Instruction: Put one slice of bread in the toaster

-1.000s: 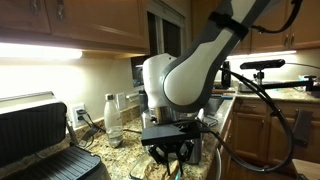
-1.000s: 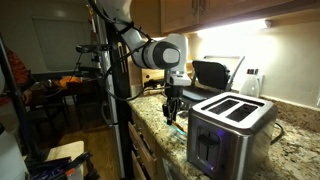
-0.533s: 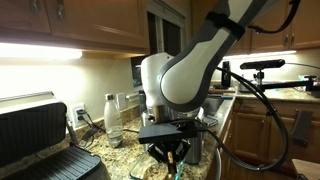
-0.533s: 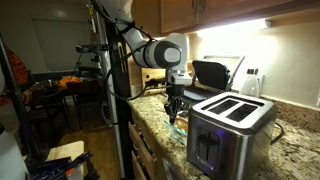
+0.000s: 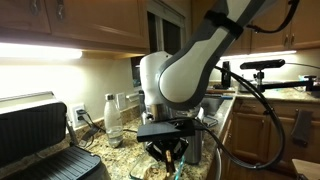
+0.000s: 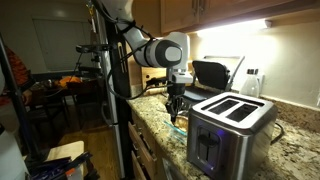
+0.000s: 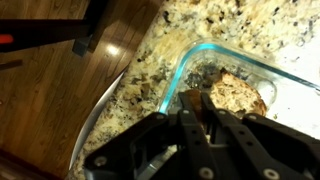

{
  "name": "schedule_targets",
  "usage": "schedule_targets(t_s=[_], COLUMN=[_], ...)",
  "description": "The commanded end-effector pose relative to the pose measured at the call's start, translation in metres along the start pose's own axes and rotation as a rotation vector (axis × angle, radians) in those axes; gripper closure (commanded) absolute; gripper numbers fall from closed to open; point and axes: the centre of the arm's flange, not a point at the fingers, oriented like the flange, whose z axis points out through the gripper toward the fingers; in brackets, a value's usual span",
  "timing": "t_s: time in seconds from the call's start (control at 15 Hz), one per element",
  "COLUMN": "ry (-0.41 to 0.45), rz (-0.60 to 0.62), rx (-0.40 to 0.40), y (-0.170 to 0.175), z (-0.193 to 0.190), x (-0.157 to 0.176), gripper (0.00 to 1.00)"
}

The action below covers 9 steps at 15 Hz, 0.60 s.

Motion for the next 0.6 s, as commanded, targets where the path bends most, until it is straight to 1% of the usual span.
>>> schedule_targets(t_s=[0.0,0.27,0.53], ry=[0.029,0.066,0.074], rz=[-0.024,-0.05,-0.08], rx=[-0.003,0.0,0.027], y=[-0.005,-0.009,-0.009], z=[-0.021,-0.044,-0.062], x=[0.0,-0.004,-0.014], gripper=[0.97,0.97,0.97])
